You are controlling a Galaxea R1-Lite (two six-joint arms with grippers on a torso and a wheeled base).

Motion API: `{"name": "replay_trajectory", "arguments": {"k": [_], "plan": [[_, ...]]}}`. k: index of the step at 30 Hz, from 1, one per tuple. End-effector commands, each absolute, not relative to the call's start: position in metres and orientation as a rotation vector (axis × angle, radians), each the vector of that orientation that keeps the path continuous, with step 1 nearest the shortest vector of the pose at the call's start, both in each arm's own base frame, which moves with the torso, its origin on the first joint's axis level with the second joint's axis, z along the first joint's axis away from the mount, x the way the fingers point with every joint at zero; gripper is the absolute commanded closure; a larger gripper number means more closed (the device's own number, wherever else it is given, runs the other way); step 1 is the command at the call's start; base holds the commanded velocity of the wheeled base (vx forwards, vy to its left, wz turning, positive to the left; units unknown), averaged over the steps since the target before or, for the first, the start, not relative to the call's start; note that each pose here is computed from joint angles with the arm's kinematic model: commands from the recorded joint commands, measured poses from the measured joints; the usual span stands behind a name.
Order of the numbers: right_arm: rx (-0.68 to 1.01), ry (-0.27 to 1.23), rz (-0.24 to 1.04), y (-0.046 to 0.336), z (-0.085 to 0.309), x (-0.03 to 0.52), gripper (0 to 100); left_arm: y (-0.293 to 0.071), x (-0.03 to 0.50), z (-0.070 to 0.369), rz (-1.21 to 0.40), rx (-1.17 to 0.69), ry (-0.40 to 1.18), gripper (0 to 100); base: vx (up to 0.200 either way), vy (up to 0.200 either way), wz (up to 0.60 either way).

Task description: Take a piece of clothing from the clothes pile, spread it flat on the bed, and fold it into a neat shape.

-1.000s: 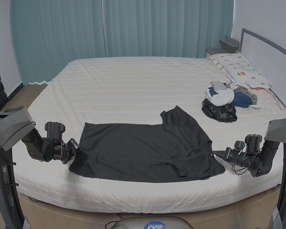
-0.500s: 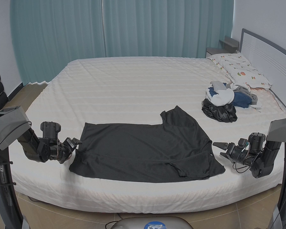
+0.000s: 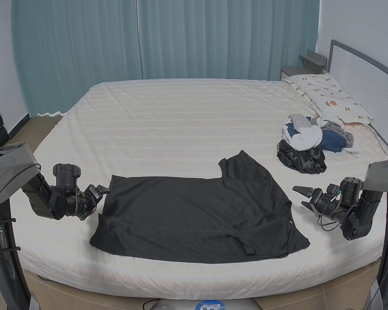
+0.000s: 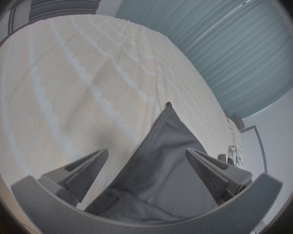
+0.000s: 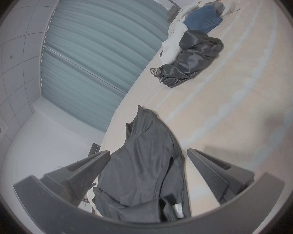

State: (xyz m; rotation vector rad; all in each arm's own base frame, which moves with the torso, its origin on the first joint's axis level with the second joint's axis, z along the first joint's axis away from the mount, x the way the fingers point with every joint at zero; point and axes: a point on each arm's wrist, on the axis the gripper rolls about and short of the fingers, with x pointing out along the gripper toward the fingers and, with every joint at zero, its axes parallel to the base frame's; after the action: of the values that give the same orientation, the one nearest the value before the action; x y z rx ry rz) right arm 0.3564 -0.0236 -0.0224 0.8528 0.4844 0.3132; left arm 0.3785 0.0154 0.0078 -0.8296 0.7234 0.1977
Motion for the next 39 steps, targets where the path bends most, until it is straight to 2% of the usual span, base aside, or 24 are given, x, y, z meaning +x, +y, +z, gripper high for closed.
{"name": "replay_trajectory", "arguments": {"k": [1, 11, 17, 23, 30, 39], "plan": [[0.854, 0.487, 0.311, -0.024, -0.024, 0.356, 0, 0.018, 0.380, 0.010, 0.200, -0.833, 0.710, 0, 0.000, 0.000, 0.00], [0.852, 0.481, 0.312, -0.024, -0.023, 0.357, 0, 0.018, 0.386, 0.023, 0.186, -0.846, 0.666, 0, 0.000, 0.000, 0.00], [0.853, 0.488, 0.312, -0.023, -0.025, 0.357, 0, 0.016, 0.409, 0.031, 0.161, -0.835, 0.601, 0, 0.000, 0.000, 0.00], [0.856, 0.501, 0.310, -0.022, -0.029, 0.357, 0, 0.019, 0.440, 0.016, 0.124, -0.815, 0.574, 0, 0.000, 0.000, 0.00], [0.857, 0.512, 0.309, -0.021, -0.031, 0.357, 0, 0.017, 0.478, 0.002, 0.005, -0.823, 0.548, 0, 0.000, 0.000, 0.00], [0.857, 0.517, 0.307, -0.021, -0.033, 0.357, 0, 0.017, 0.484, -0.016, -0.011, -0.762, 0.568, 0, 0.000, 0.000, 0.00]]}}
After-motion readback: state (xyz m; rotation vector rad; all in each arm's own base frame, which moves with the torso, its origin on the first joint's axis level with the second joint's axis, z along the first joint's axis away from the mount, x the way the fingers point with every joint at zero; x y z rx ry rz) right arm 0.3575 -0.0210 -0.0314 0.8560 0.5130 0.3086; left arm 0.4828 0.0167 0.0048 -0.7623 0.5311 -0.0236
